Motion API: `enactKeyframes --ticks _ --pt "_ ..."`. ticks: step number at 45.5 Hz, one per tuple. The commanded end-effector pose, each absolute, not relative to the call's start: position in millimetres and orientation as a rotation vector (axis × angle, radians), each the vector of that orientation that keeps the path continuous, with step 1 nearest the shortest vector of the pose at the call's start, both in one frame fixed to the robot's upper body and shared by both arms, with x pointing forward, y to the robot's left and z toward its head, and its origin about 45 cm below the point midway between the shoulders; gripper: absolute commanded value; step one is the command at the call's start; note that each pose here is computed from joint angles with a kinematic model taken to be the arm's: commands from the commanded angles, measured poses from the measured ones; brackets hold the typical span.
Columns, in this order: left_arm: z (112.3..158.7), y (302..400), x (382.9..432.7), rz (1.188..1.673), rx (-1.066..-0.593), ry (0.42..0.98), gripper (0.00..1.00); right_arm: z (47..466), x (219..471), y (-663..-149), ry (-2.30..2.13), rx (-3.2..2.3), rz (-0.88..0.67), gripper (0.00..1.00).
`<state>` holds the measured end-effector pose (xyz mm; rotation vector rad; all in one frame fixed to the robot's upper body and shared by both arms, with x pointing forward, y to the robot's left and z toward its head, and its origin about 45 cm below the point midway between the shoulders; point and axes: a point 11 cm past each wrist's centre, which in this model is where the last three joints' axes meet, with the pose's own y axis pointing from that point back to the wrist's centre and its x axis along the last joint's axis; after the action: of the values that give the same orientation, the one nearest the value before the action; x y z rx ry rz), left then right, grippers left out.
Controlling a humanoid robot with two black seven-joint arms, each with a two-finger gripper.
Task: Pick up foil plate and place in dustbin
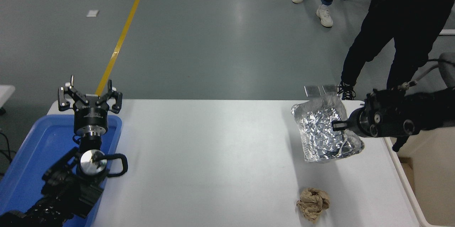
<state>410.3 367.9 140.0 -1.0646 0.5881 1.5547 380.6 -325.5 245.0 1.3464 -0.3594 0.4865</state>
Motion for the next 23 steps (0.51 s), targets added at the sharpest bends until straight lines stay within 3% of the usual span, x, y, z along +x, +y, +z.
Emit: enactKeyframes --ticks 1,4,9,23 --pt "140.8 371.0 410.0 1.558 -1.064 0.583 0.99 381.9 365.7 -315.9 -0.393 1.355 0.521 0.00" --pt "140.2 371.1 409.5 1.559 -1.062 0.583 0.99 420.1 361.2 -304.9 -0.388 1.403 0.520 0.00" --pt "140.2 371.1 409.5 1.559 -1.062 0.583 0.99 447.5 356.0 -297.2 -0.379 1.417 0.530 0.00" --pt "140.9 370.9 410.0 1.558 -1.062 0.582 0.99 446.0 354.5 -335.0 -0.417 1.341 0.444 0.00"
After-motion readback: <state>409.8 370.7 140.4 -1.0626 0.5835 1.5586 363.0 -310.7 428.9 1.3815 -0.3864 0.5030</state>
